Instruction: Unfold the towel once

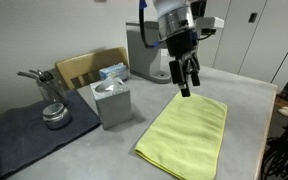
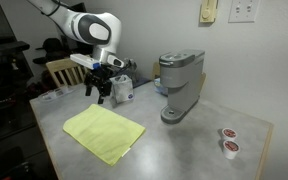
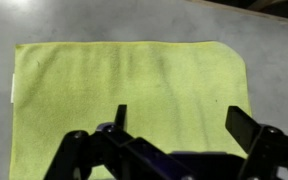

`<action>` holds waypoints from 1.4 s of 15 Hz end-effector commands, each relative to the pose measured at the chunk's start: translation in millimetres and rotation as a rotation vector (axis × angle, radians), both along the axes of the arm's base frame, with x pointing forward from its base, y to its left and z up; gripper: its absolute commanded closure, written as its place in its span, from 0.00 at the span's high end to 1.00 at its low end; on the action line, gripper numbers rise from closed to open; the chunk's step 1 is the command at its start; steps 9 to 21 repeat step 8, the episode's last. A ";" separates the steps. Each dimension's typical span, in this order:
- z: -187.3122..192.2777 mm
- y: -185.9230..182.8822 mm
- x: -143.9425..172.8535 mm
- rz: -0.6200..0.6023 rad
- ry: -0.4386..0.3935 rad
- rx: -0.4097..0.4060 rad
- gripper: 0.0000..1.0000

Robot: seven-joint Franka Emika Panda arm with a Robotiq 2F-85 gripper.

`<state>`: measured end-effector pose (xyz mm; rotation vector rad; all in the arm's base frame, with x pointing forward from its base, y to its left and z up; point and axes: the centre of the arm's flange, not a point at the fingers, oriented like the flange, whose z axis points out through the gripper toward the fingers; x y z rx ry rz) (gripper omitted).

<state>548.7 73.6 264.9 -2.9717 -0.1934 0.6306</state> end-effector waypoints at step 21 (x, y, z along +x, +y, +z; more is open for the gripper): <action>2.8 -2.4 -4.1 -0.015 0.002 -0.009 1.00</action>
